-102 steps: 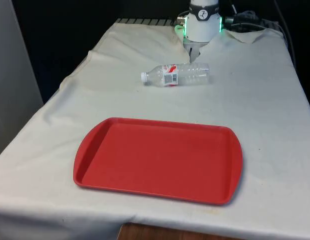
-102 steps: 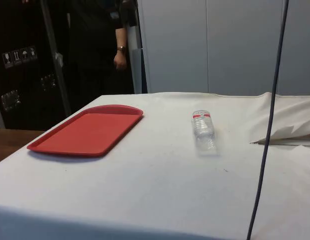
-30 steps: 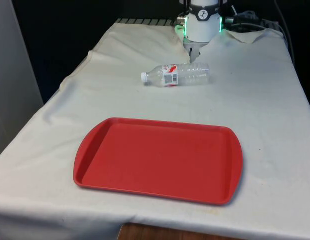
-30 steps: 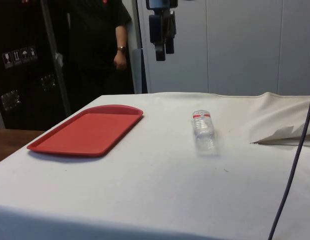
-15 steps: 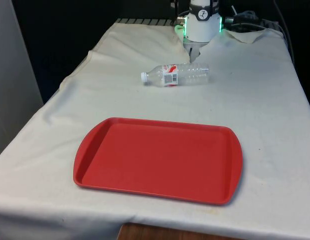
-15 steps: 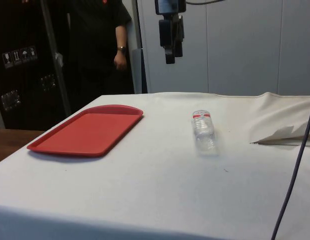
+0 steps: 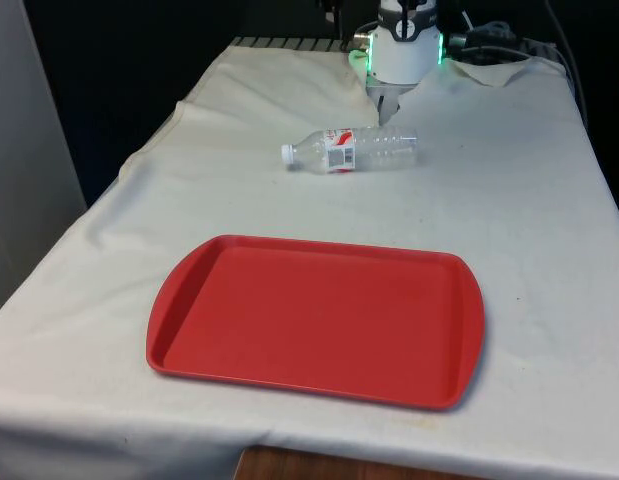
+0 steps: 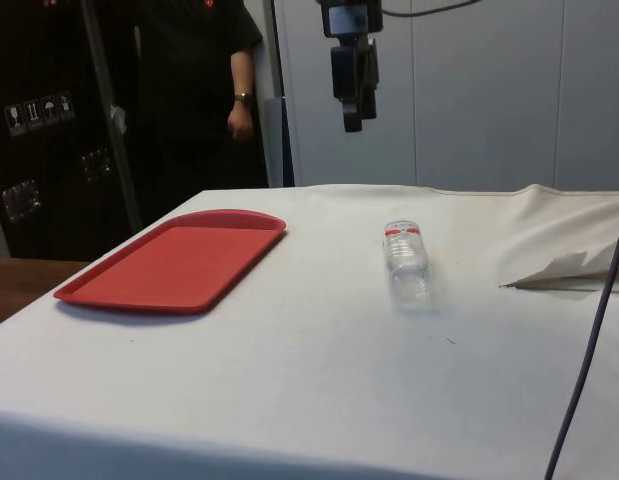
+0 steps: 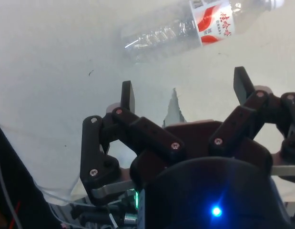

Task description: Place the bottle upright on the tray.

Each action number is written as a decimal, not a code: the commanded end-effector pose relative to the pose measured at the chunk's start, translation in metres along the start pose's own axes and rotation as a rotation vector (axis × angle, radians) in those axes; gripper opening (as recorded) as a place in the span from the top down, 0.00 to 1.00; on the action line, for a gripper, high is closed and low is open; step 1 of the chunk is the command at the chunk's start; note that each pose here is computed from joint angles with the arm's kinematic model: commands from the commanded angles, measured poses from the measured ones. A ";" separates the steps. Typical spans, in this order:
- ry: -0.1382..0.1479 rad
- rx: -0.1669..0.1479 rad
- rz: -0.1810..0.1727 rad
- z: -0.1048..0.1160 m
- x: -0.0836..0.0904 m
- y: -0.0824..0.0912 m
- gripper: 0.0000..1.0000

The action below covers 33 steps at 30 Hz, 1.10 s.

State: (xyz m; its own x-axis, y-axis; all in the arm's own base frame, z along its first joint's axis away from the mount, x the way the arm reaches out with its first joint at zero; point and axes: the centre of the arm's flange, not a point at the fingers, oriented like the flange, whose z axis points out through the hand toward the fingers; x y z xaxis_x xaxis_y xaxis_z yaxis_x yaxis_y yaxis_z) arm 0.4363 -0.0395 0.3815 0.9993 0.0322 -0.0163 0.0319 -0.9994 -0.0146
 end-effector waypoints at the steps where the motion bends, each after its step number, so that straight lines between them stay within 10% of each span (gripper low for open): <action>1: 0.000 0.001 0.003 0.000 0.000 0.002 0.00; 33: -0.010 0.016 0.115 0.041 -0.019 0.023 0.00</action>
State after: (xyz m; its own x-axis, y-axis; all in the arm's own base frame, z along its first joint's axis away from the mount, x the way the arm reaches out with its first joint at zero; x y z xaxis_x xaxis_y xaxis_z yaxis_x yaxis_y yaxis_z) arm 0.4164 -0.0618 0.3433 0.9970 -0.0674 -0.0373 -0.0685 -0.9972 -0.0284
